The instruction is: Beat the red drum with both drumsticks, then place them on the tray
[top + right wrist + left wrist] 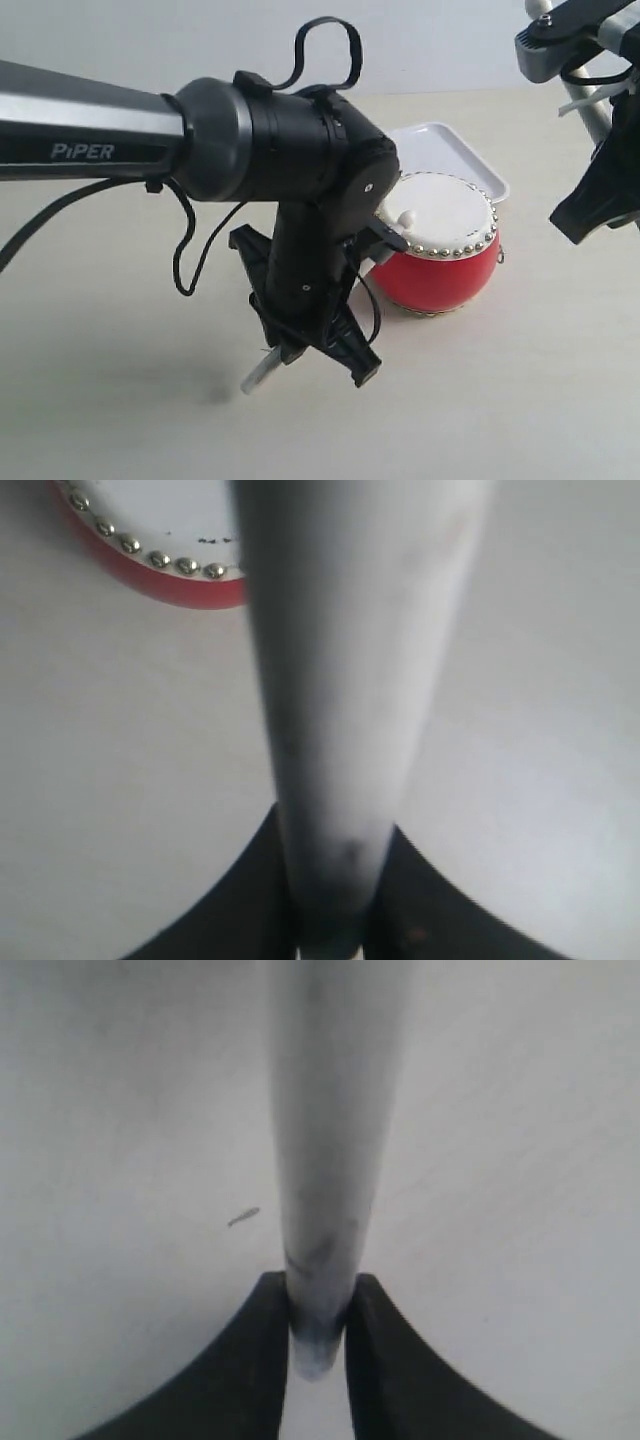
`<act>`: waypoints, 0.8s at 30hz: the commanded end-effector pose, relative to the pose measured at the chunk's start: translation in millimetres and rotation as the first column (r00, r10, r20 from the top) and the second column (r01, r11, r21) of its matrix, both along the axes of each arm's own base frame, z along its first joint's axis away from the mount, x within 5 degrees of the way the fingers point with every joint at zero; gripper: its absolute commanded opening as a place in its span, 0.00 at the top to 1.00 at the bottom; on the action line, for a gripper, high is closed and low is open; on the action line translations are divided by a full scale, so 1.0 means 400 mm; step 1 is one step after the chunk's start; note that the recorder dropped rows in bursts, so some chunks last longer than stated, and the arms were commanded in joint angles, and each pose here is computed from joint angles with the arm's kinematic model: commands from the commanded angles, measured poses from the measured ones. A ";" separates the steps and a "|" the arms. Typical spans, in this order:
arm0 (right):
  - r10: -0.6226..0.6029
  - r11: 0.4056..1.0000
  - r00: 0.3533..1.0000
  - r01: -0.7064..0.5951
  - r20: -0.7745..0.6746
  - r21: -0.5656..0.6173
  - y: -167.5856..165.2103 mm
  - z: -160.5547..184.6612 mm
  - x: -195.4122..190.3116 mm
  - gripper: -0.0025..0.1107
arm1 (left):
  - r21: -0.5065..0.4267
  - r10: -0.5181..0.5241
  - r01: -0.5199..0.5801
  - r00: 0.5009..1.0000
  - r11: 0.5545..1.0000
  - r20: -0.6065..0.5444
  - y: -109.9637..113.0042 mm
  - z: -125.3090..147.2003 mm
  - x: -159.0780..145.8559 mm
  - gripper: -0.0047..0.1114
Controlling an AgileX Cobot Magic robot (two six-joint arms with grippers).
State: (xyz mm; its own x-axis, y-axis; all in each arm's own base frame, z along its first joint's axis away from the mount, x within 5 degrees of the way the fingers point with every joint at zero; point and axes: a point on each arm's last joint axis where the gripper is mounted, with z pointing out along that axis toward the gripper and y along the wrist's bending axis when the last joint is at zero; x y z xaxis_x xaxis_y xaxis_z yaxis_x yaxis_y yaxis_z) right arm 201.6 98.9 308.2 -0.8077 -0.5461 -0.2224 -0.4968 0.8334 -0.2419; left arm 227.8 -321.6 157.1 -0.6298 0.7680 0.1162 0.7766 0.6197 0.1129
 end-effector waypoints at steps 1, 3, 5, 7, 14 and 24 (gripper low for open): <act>0.014 1.000 0.998 -0.014 -0.061 0.002 0.019 -0.028 0.015 0.98 | -0.090 0.004 0.002 0.997 0.996 0.073 -0.012 0.111 0.005 0.96; 0.022 1.000 0.992 -0.022 -0.121 0.000 0.033 -0.059 0.025 0.98 | -0.142 0.013 0.002 0.995 0.990 0.103 -0.006 0.166 0.000 0.96; 0.026 0.999 0.981 -0.031 -0.194 -0.021 0.043 -0.105 0.033 0.98 | -0.185 0.023 0.001 0.991 0.983 0.128 0.006 0.215 -0.008 0.96; 0.013 0.997 0.960 -0.035 -0.279 -0.072 0.048 -0.167 0.042 0.98 | -0.231 0.043 -0.006 0.987 0.973 0.156 0.020 0.268 -0.017 0.96; -0.022 0.978 0.886 -0.077 -0.463 -0.194 0.065 -0.349 0.073 0.98 | -0.340 0.068 0.012 0.972 0.940 0.223 0.068 0.395 -0.049 0.96; -0.026 0.977 0.893 -0.071 -0.448 -0.199 0.054 -0.306 0.061 0.98 | -0.371 0.076 0.022 0.966 0.928 0.247 0.086 0.433 -0.060 0.96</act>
